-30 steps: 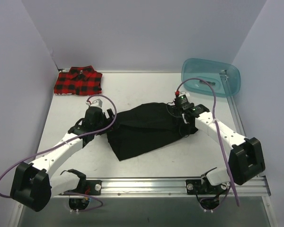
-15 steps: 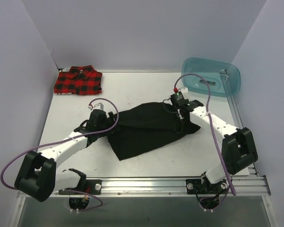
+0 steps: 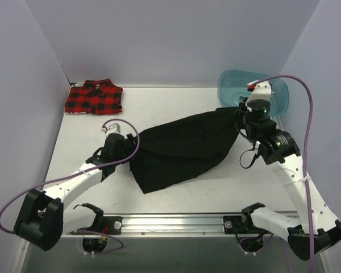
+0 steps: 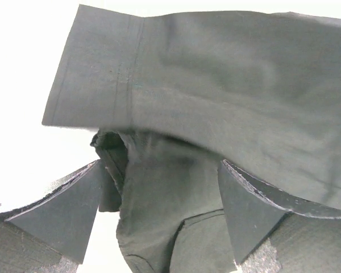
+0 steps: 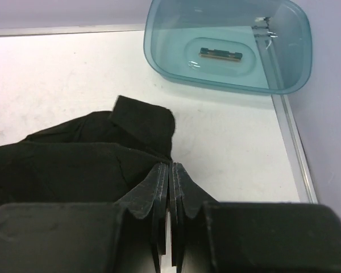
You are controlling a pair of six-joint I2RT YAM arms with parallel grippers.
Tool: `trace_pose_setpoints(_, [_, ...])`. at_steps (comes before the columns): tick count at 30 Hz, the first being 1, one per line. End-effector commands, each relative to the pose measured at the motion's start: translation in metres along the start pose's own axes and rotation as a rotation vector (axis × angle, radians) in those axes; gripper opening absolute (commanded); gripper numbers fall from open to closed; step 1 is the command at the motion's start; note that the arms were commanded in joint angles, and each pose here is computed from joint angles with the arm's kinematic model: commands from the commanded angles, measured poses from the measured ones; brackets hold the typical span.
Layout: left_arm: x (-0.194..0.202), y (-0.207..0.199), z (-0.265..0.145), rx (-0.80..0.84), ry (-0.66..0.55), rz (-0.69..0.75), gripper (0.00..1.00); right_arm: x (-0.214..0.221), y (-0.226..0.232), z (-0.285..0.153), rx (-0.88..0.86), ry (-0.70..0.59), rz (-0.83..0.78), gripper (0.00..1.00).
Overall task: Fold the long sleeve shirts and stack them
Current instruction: Flatten the shirt out
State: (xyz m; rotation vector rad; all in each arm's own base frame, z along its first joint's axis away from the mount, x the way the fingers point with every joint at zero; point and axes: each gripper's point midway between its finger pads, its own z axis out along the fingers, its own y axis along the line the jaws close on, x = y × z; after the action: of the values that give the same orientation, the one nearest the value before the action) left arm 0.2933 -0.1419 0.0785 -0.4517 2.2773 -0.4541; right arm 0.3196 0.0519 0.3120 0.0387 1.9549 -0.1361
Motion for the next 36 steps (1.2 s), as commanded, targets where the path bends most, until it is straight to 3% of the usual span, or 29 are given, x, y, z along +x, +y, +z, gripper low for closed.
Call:
trace_pose_setpoints(1, [-0.02, -0.024, -0.013, 0.119, -0.083, 0.022, 0.89, 0.011, 0.012, 0.002, -0.072, 0.028, -0.009, 0.0])
trace_pose_setpoints(6, [-0.031, -0.053, -0.026, 0.286, -0.127, 0.104, 0.9, 0.017, 0.021, 0.0, -0.128, 0.036, 0.004, 0.0])
trace_pose_setpoints(10, [-0.025, -0.069, -0.027, 0.348, -0.074, 0.104, 0.9, 0.024, 0.028, -0.001, -0.166, 0.05, 0.001, 0.0])
trace_pose_setpoints(17, [-0.017, -0.065, -0.002, 0.254, -0.023, -0.021, 0.88, 0.034, 0.031, -0.002, -0.19, 0.07, -0.002, 0.0])
trace_pose_setpoints(27, [-0.021, -0.072, 0.029, 0.175, -0.047, -0.129, 0.68, 0.045, 0.032, -0.003, -0.197, 0.083, -0.01, 0.0])
trace_pose_setpoints(30, [-0.027, -0.07, 0.039, 0.145, -0.071, -0.139, 0.52, 0.048, 0.032, 0.001, -0.194, 0.09, -0.013, 0.0])
trace_pose_setpoints(31, [-0.028, -0.068, 0.044, 0.129, -0.073, -0.137, 0.38, 0.047, 0.032, 0.002, -0.192, 0.088, -0.014, 0.0])
trace_pose_setpoints(34, [-0.049, -0.073, 0.053, 0.133, -0.1, -0.122, 0.19, 0.04, 0.033, 0.01, -0.181, 0.068, -0.018, 0.0])
trace_pose_setpoints(35, [-0.065, -0.066, 0.057, 0.119, -0.119, -0.129, 0.09, 0.037, 0.032, 0.015, -0.172, 0.068, -0.015, 0.0])
trace_pose_setpoints(36, [-0.086, -0.074, 0.057, 0.141, -0.148, -0.141, 0.04, 0.03, 0.033, 0.018, -0.173, 0.053, -0.007, 0.0])
